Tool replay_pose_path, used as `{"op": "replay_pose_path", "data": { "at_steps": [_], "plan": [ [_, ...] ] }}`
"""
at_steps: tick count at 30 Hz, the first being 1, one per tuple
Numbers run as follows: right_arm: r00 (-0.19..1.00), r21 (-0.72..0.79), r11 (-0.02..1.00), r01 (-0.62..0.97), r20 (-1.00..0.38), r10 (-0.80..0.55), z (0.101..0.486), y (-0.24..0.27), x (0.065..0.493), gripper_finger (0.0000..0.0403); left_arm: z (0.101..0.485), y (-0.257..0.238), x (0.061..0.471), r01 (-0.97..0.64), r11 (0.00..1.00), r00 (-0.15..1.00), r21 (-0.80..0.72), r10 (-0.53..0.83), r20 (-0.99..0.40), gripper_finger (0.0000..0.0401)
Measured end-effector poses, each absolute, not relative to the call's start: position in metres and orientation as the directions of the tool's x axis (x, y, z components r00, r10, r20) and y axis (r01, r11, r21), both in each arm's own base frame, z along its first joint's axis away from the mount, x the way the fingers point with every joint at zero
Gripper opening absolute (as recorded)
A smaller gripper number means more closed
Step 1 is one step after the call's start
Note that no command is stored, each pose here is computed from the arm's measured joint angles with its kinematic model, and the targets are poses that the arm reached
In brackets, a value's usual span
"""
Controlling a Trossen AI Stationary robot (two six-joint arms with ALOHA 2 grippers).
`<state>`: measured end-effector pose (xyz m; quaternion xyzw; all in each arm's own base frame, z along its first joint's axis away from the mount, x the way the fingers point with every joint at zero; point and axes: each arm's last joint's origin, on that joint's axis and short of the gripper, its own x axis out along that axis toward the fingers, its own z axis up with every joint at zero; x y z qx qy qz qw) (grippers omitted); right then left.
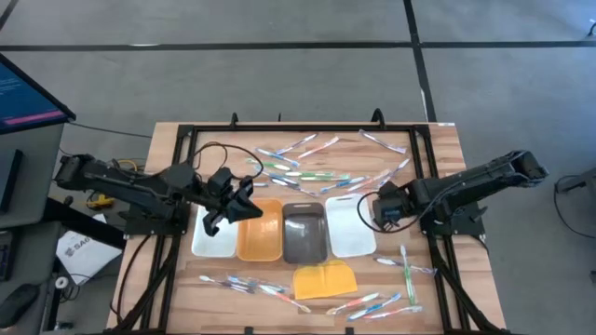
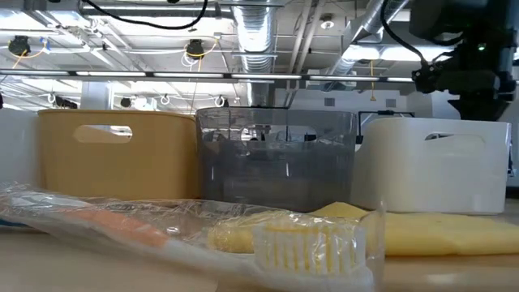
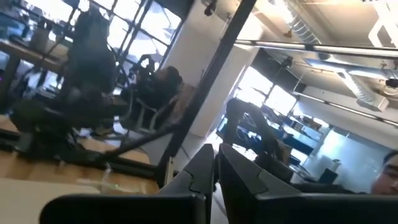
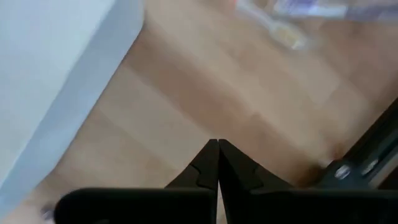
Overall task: Pick & Place Toothbrushes
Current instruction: Adjust the orange toothbrushes
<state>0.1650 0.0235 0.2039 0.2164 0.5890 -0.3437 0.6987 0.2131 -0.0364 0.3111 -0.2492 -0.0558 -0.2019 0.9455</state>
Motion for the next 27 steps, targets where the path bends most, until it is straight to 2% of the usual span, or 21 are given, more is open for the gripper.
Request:
{"op": "replay_pose_path", "data": {
  "at_steps": [6, 11, 15, 19, 23, 27],
  "plan": [
    [0.174, -0.067, 0.754, 0.653, -0.956, -0.235, 0.234, -0.003, 0.173, 0.0000, 0.309, -0.041, 0.213, 0.416, 0.805, 0.909, -0.422, -0.373, 0.186, 0.0019],
    [0.339, 0.025, 0.796, 0.605, -0.912, -0.229, 0.277, -0.026, 0.191, 0.0000, 0.308, -0.029, 0.215, 0.390, 0.824, 0.921, -0.410, -0.347, 0.177, 0.0019],
    [0.424, 0.041, 0.854, 0.519, -0.880, -0.215, 0.308, -0.045, 0.212, 0.0000, 0.299, -0.011, 0.217, 0.319, 0.853, 0.946, -0.413, -0.314, 0.082, 0.0019],
    [0.429, -0.033, 0.902, 0.430, -0.872, -0.237, 0.321, -0.061, 0.232, 0.0000, 0.288, 0.010, 0.217, 0.197, 0.911, 0.975, -0.362, -0.222, -0.028, 0.0019],
    [0.389, -0.136, 0.958, 0.252, -0.892, -0.229, 0.315, -0.072, 0.249, 0.0000, 0.280, 0.027, 0.215, 0.110, 0.948, 0.984, -0.299, -0.147, -0.104, 0.0019],
    [0.339, -0.112, 0.988, 0.110, -0.930, -0.144, 0.298, -0.087, 0.270, 0.0000, 0.275, 0.039, 0.213, 0.058, 0.973, 0.984, -0.222, -0.094, -0.153, 0.0019]
  ]
}}
